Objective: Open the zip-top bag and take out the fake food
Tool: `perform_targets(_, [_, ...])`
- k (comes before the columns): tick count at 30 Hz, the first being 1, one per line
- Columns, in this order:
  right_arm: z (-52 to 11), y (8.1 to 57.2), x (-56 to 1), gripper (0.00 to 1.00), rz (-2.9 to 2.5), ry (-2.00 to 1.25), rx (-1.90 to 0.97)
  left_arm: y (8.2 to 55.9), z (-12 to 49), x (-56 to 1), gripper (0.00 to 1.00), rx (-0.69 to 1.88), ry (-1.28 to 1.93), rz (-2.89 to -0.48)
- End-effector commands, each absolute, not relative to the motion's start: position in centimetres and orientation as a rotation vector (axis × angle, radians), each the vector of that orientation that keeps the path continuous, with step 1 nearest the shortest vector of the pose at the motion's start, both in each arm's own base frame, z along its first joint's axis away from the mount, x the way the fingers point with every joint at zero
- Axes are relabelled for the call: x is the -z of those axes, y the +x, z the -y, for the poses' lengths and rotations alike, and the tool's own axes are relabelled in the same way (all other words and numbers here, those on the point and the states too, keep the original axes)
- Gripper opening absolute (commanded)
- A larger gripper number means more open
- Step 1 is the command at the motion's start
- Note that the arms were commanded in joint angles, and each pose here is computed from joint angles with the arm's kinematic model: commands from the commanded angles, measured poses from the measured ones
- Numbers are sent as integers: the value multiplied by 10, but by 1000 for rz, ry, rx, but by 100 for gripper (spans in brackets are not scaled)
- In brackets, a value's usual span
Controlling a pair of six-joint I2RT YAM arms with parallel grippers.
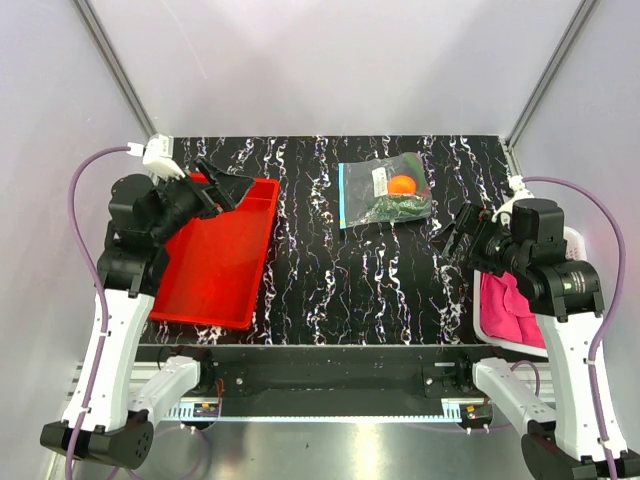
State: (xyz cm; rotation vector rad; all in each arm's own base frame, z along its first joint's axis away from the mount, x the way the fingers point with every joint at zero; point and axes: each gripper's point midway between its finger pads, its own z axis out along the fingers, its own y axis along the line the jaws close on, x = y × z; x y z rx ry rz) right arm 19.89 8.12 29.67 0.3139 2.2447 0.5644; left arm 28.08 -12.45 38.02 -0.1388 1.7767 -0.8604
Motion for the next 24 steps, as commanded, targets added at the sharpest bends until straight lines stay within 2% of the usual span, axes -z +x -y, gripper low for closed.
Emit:
perform_targets(1, [-73,203,-297,100,-2256,346,-509,287,124,-381,99,876,-178,-1766])
perform_targets(9, [-78,212,-287,100,-2338,368,-515,328,142,-346,99,1016,-309,-1776])
perform_targets(13, [-76,218,-276,100,-2373,422,-495,350,165,-322,99,956,-204,-1843])
perform_targets(17, [-85,223,-272,100,-2426,353,-528,374,191,-284,99,1011,-142,-1971])
perform_targets(21, [-86,228,-272,100,-2446,281,-523,407,222,-232,92,1150,-153,-2100])
perform_targets(23, [-86,233,-274,100,-2445,256,-515,420,239,-226,90,1192,-132,-2123])
perform_targets(24, [-87,234,-277,100,-2441,248,-517,429,248,-198,87,1213,-155,-2192])
